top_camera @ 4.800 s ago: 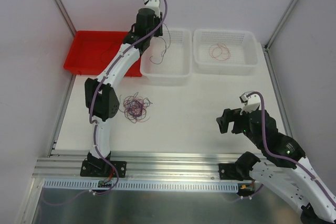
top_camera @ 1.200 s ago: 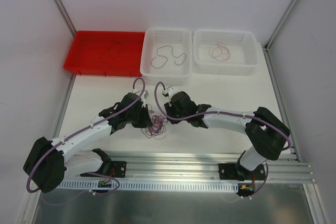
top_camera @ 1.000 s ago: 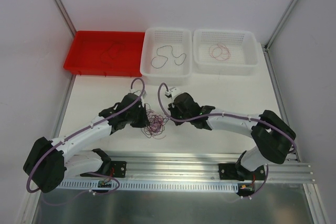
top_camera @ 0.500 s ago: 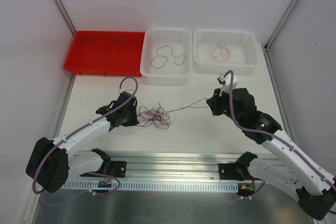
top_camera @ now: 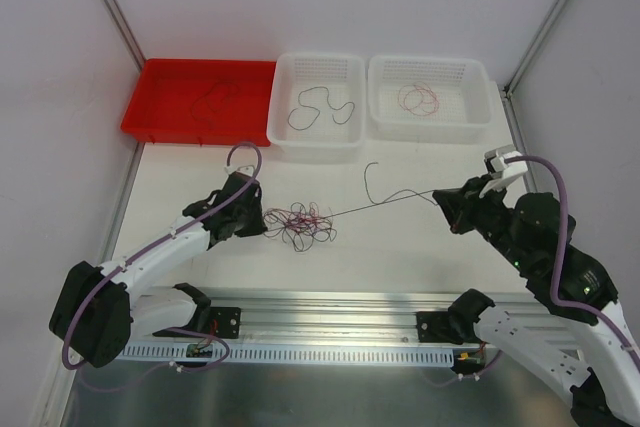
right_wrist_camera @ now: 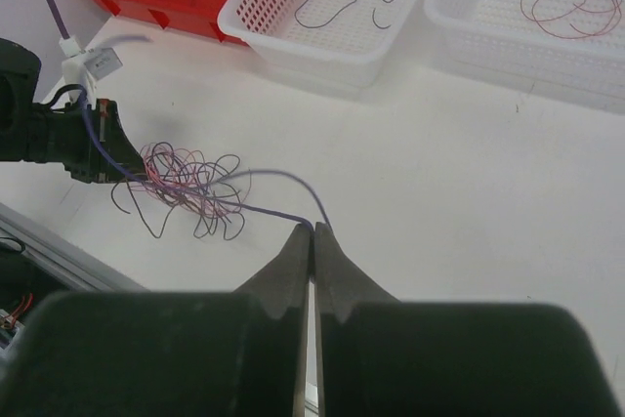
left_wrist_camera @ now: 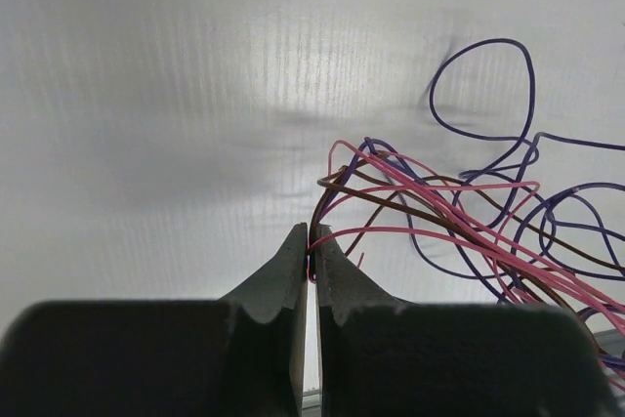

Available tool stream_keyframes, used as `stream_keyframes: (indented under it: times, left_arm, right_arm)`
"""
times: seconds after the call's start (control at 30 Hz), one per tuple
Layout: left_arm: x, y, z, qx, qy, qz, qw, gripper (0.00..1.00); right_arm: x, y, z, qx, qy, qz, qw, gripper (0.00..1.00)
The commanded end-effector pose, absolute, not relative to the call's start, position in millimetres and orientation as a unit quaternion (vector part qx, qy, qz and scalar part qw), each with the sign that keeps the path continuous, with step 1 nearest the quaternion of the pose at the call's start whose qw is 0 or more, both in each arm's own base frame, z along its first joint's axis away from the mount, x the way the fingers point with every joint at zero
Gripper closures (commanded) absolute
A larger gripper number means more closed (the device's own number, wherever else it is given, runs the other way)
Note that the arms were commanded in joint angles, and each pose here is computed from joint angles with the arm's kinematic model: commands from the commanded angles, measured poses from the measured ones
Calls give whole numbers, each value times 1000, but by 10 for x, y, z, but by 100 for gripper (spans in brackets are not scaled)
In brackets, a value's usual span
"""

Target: Untangle the cables

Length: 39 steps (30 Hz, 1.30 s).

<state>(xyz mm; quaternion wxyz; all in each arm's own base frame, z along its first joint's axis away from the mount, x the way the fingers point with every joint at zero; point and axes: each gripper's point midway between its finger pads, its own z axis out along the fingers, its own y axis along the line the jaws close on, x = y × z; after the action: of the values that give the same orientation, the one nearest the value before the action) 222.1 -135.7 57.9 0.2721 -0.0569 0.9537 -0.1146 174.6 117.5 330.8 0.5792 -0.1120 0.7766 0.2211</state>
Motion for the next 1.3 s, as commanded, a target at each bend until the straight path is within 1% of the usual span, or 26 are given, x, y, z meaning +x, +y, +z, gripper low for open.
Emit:
stream_keyframes:
  times: [0.0, 0.27, 0.4, 0.47, 0.53, 0.6, 0.67, 0.7, 0.73, 0.77, 0.8, 0.83, 0.9, 0.93, 1.0, 1.03, 1.17, 1.27]
  left_arm:
    - [2158, -1073, 453, -69, 963, -48, 255, 100]
    - [2193, -852, 387, -105, 962, 3, 254, 100]
    - [2227, -768, 416, -125, 957, 13, 261, 99]
    - [2248, -792, 483, -127, 954, 1, 271, 96]
    - [2258, -870, 560, -123, 953, -24, 277, 94]
    - [2254, -955, 679, -116, 949, -57, 288, 93]
    - [2240, -1071, 824, -95, 945, -97, 299, 90]
    - [2232, -1111, 884, -86, 942, -111, 303, 84]
    - [2201, -1178, 928, -76, 941, -133, 301, 82]
    - [2191, -1210, 1024, -72, 935, -150, 314, 80]
    - [2168, -1237, 1056, -70, 932, -161, 316, 74]
    - [2131, -1279, 1082, -69, 930, -178, 314, 71]
    - [2084, -1269, 1116, -71, 925, -187, 323, 55]
    - [2050, -1297, 1125, -69, 924, -199, 319, 42]
    - [1988, -1345, 1164, -64, 920, -220, 319, 33]
    - [1976, -1366, 1176, -59, 919, -227, 317, 27]
    - [1953, -1547, 1251, 16, 919, -252, 302, 20]
    - [2013, -1721, 1424, 84, 911, -250, 317, 19]
  right_arm:
    - [1709, 860, 3778, -70, 737, 197, 642, 99]
    - [1622, 524, 4197, -48, 709, 153, 687, 99]
    - [1640, 429, 4211, -43, 718, 124, 683, 99]
    - [1682, 447, 4133, -47, 730, 113, 673, 99]
    - [1740, 515, 3935, -57, 752, 104, 649, 99]
    - [1821, 680, 3624, -79, 781, 105, 611, 99]
    - [1882, 747, 3392, -79, 798, 100, 589, 99]
    - [1920, 799, 3309, -80, 803, 102, 582, 99]
    - [1958, 847, 3069, -83, 818, 96, 561, 99]
    - [1995, 869, 3000, -80, 821, 94, 558, 99]
    - [2021, 882, 2898, -79, 827, 88, 550, 99]
    - [2056, 889, 2731, -77, 839, 76, 533, 99]
    - [2081, 890, 2610, -72, 848, 69, 520, 99]
    - [2092, 909, 2563, -69, 853, 72, 513, 99]
    - [2076, 1026, 2500, -82, 855, 97, 503, 99]
    - [2069, 1067, 2497, -87, 854, 107, 501, 99]
    - [2052, 1203, 2504, -103, 852, 137, 494, 99]
    - [2041, 1244, 2520, -110, 851, 146, 492, 99]
